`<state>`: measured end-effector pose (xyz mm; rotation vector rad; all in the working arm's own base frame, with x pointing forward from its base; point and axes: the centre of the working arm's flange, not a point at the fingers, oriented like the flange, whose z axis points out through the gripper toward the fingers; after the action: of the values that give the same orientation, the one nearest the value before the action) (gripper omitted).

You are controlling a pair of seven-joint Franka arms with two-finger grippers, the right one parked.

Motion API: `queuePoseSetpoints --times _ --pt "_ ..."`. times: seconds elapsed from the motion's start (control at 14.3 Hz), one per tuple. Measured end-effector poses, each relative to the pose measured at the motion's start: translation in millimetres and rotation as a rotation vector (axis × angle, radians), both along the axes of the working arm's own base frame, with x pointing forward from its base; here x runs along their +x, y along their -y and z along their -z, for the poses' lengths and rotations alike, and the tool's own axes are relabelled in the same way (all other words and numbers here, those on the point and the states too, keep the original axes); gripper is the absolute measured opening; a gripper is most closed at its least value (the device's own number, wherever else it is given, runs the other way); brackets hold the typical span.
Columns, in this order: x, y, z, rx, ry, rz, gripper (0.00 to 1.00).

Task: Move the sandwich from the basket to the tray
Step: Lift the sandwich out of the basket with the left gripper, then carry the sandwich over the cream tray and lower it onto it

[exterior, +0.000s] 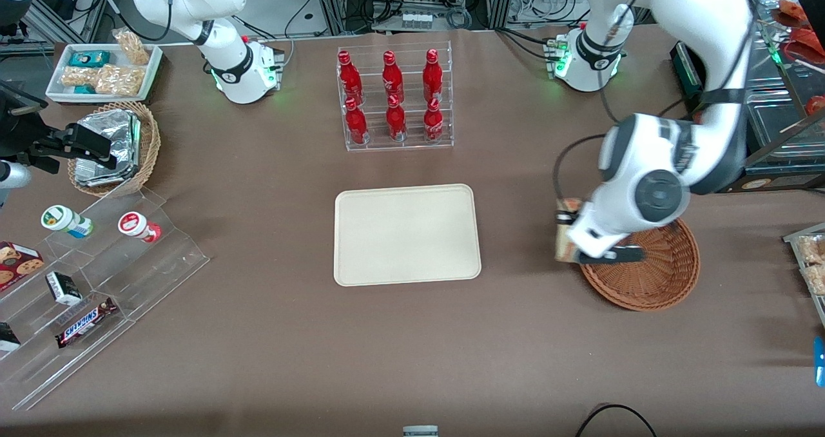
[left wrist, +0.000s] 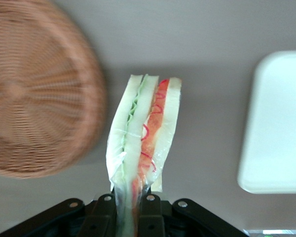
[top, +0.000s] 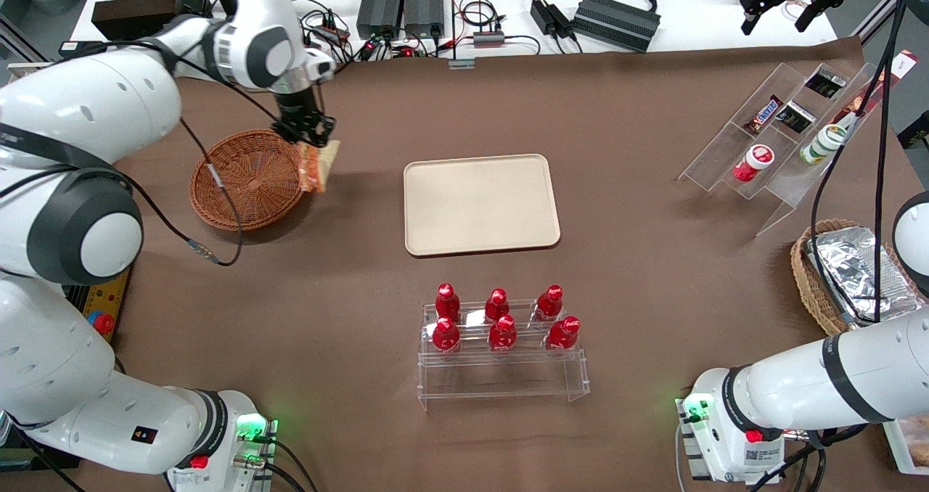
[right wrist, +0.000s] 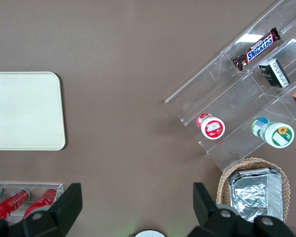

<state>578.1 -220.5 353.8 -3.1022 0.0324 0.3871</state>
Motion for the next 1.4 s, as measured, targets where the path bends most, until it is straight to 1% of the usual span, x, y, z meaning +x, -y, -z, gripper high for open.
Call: queuePoseSetpoints --times 0.07,0.21,0.35,0.56,0.7,0.91,0.98,1.12,1.4 --pt "-7.5 32.1 4.8 0.001 0.006 0.003 0.15" --pt "-20.7 100.8 20.0 0.014 0.040 -0.033 0.15" --pt "-33.8 160.5 41.6 0.029 0.061 -0.081 0.15" --pt "-46.7 234.6 66.8 0.038 0.090 -0.153 0.15" --pt "-54.3 271.0 78.7 0.040 0.104 -0.193 0.15" --pt "-61.4 305.1 97.4 0.059 0.134 -0.246 0.15" --pt "-62.1 312.6 103.0 0.058 0.150 -0.250 0.15" --pt "-62.9 322.9 110.7 0.041 0.169 -0.251 0.15" --pt "-73.1 334.5 118.6 0.024 0.158 -0.219 0.15"
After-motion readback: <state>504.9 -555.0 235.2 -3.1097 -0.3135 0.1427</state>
